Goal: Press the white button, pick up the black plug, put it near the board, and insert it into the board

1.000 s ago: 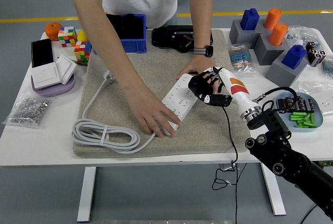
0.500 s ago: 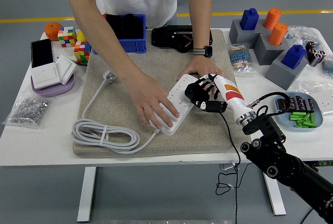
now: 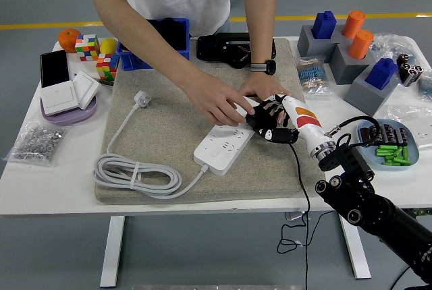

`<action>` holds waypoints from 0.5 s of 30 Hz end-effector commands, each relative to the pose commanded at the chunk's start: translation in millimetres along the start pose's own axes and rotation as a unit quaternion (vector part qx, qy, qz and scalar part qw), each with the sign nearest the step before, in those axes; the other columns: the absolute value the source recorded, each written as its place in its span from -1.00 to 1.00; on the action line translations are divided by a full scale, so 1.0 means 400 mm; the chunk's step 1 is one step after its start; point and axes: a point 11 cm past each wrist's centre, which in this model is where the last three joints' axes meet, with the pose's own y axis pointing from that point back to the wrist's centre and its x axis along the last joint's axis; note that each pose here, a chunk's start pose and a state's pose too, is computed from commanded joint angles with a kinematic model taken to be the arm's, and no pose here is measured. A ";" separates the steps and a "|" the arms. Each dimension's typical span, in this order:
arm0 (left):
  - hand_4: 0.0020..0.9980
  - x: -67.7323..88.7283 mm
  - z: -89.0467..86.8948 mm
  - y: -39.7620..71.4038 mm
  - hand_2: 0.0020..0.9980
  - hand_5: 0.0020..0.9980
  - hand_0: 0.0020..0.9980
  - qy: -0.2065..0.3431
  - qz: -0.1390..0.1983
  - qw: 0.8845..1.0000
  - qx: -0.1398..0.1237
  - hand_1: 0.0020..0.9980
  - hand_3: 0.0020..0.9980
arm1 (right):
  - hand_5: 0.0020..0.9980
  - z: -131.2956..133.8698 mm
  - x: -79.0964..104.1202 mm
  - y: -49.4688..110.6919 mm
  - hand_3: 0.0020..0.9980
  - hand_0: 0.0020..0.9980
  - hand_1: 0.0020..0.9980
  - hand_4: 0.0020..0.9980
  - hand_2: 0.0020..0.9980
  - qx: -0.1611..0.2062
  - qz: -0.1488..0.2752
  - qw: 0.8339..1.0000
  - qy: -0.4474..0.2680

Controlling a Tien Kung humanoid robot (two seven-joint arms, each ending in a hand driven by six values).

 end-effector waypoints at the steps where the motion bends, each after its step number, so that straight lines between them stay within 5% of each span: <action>1: 0.10 0.000 0.000 0.000 0.32 -0.58 0.36 0.000 0.000 1.000 0.000 0.35 0.37 | -1.00 0.001 -0.001 0.001 0.07 -0.53 -0.48 0.50 -0.39 -0.001 0.000 1.000 0.000; 15: 0.09 0.000 0.003 0.001 0.32 -0.58 0.36 0.001 0.000 1.000 -0.001 0.35 0.37 | -1.00 0.005 0.000 0.000 0.07 -0.53 -0.47 0.50 -0.39 -0.003 -0.001 1.000 0.002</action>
